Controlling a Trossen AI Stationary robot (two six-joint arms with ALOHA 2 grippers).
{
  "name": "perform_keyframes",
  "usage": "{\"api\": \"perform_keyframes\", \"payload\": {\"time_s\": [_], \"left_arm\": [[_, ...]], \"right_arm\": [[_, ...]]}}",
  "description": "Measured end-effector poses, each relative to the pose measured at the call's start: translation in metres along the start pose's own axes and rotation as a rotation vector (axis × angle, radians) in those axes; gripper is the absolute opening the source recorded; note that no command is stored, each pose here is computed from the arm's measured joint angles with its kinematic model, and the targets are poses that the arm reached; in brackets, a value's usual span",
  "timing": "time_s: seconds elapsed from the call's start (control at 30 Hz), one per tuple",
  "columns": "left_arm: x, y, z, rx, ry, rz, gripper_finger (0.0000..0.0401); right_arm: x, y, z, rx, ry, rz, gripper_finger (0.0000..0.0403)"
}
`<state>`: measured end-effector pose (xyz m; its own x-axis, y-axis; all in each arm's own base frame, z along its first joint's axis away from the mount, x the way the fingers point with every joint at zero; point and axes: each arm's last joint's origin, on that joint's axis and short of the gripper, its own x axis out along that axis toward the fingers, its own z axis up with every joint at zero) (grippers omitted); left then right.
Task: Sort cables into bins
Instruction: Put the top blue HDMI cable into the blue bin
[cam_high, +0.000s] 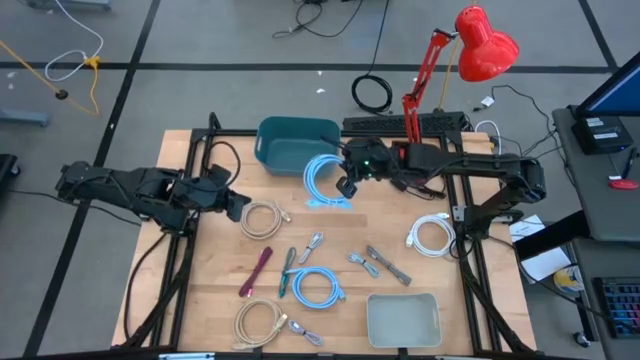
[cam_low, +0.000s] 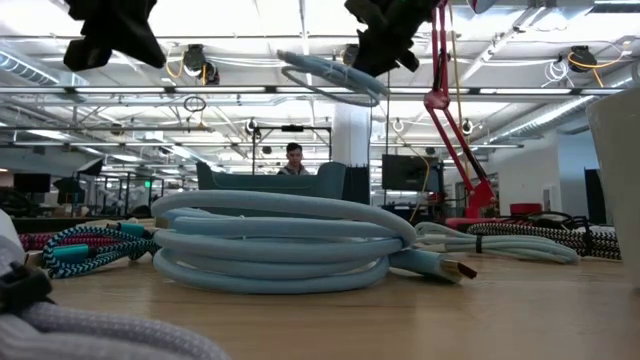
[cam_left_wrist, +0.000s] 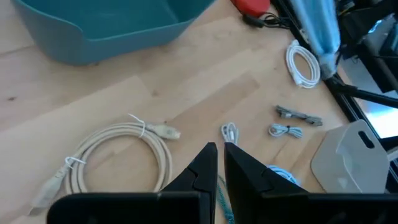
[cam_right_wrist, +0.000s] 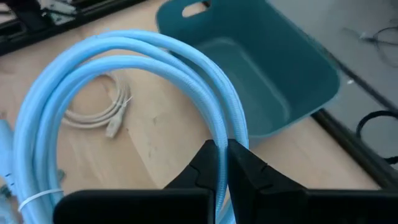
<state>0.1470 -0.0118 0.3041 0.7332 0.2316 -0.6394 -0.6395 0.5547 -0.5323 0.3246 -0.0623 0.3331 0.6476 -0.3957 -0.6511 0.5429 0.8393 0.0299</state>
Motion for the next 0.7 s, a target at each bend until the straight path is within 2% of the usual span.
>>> {"api": "perform_keyframes", "payload": {"time_s": [0.17, 0.4, 0.7], "left_arm": [[0.001, 0.001, 0.002, -0.012, -0.011, 0.008, 0.0031], [0.001, 0.001, 0.003, -0.019, -0.013, 0.008, 0.0031], [0.000, -0.001, -0.001, -0.015, 0.018, -0.017, 0.0031]], "right_arm": [[0.016, -0.010, 0.009, 0.025, -0.053, -0.021, 0.0007], [0.057, -0.022, 0.016, 0.023, 0.025, -0.031, 0.0007], [0.094, -0.022, 0.068, -0.075, -0.020, -0.035, 0.0007]]}}
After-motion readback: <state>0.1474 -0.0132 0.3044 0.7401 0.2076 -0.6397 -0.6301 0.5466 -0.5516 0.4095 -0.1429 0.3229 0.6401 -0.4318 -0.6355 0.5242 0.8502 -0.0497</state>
